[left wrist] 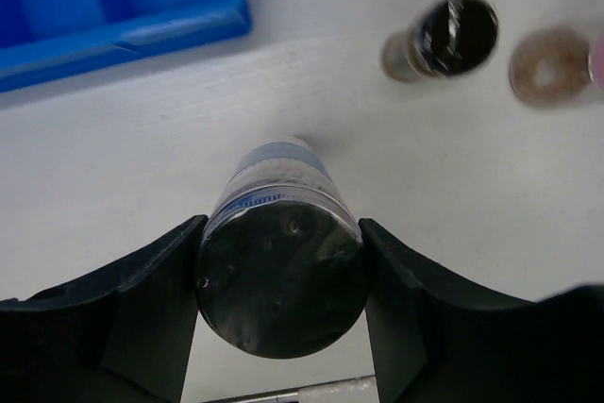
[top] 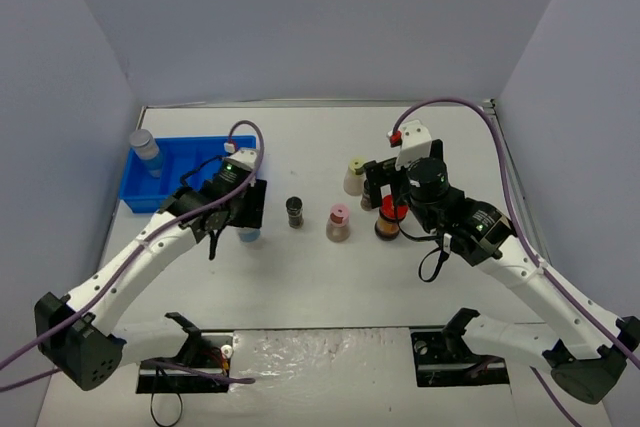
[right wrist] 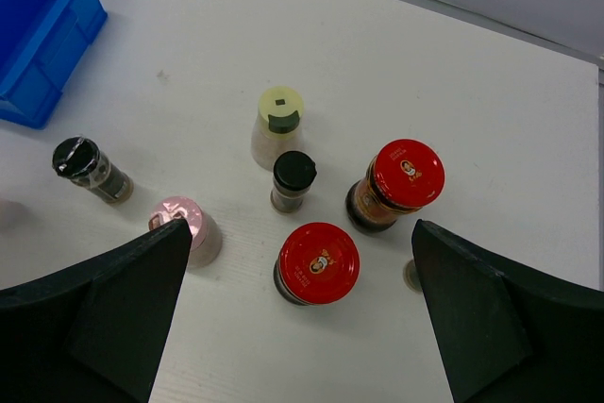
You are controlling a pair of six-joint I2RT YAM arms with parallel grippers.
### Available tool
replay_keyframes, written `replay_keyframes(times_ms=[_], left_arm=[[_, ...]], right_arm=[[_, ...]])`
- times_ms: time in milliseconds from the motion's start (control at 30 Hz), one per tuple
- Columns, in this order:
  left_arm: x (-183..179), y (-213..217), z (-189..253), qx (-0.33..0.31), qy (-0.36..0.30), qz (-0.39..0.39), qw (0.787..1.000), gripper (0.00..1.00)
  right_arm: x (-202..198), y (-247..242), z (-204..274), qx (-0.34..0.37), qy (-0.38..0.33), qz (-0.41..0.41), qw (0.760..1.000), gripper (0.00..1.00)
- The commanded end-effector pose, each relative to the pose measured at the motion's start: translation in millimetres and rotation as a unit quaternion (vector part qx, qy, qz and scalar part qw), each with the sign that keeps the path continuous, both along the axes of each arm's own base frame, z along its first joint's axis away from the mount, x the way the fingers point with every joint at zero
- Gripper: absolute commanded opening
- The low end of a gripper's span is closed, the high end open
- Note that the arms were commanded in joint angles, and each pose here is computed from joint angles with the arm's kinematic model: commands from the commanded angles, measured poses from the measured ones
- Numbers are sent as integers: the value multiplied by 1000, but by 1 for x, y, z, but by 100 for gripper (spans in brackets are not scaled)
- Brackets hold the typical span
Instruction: Organize the condiment bottles
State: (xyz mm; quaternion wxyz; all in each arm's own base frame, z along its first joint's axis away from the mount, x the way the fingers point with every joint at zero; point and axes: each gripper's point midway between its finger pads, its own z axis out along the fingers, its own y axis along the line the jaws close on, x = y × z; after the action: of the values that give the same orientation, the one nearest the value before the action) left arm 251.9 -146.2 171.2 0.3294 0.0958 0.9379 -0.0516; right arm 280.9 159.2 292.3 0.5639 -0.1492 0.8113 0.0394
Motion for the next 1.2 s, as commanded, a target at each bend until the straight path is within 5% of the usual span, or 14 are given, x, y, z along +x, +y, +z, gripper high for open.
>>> replay_keyframes(times_ms=[0, 333, 567, 1167], left_arm=[[36, 63, 96, -17, -124, 110, 986, 7], [93, 218, 153, -11, -197, 321, 926, 7], [134, 276, 159, -24, -212, 380, 900, 7], [170, 302, 71, -29, -121, 399, 909, 7]], right_arm=[[9, 15, 22, 44, -26, 11, 999, 100], [8, 50, 24, 77, 1, 77, 994, 100], [4, 67, 14, 97, 21, 109, 989, 100], [3, 61, -5, 81, 29, 103, 991, 100]])
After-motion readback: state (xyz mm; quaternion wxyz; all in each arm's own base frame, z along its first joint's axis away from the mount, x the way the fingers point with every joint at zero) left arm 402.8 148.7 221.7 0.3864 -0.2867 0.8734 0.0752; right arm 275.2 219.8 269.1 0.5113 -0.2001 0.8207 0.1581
